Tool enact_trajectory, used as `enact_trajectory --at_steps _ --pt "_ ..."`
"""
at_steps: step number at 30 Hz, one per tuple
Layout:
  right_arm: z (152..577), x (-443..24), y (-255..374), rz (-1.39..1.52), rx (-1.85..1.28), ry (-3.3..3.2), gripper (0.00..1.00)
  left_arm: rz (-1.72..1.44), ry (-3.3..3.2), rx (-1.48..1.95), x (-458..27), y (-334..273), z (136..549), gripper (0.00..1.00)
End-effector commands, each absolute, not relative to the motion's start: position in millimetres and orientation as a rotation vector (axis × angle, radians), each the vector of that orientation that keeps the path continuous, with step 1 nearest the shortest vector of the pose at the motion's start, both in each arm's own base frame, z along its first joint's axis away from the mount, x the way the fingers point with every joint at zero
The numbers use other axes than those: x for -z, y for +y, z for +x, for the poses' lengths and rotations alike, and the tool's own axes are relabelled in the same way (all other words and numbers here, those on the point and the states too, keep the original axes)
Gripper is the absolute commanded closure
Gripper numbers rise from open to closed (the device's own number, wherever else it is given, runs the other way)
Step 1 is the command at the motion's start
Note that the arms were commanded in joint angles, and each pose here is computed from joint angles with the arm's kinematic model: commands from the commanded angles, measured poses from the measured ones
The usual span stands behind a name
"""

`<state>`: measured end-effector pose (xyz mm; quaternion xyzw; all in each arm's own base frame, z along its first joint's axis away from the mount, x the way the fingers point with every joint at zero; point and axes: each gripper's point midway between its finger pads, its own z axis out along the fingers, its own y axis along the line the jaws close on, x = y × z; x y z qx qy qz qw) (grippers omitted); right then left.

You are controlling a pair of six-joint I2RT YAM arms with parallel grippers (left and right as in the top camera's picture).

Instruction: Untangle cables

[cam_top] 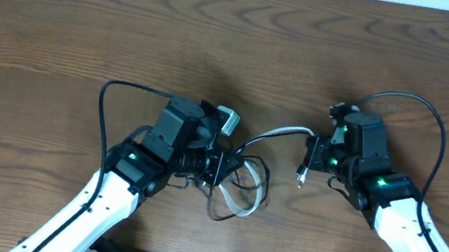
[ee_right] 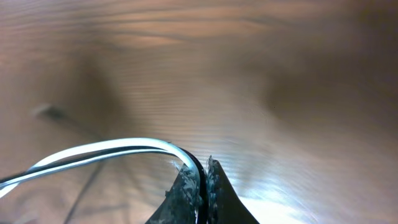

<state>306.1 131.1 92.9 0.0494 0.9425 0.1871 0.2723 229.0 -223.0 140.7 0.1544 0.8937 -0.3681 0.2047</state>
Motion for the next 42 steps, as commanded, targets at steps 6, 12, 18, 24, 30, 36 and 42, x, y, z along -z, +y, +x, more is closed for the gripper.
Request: enact_trajectory --at_steps 6,12,18,24,30,36,42 --pt "306 -78 65 0.628 -0.172 2.489 0.99 0.36 2.44 0.984 -152 -206 250 0.67" --pt "306 -78 58 0.733 -0.189 2.469 0.99 0.217 2.388 0.933 -164 -173 272 0.71" --pt "309 -79 60 0.723 -0.229 2.47 0.99 0.132 2.307 0.913 -182 -148 286 0.68" --pt "319 -147 180 -0.229 -0.935 2.28 0.99 0.154 2.317 0.959 -180 -155 282 0.38" --pt "275 -233 243 -0.785 -1.343 1.785 0.99 0.177 2.342 0.974 -174 -162 280 0.38" --pt "265 -248 252 -0.862 -1.38 1.689 0.99 0.405 2.205 1.073 -196 -193 273 0.18" --pt "256 -255 254 -0.889 -1.444 1.664 0.99 0.471 2.129 0.972 -203 -201 284 0.17"
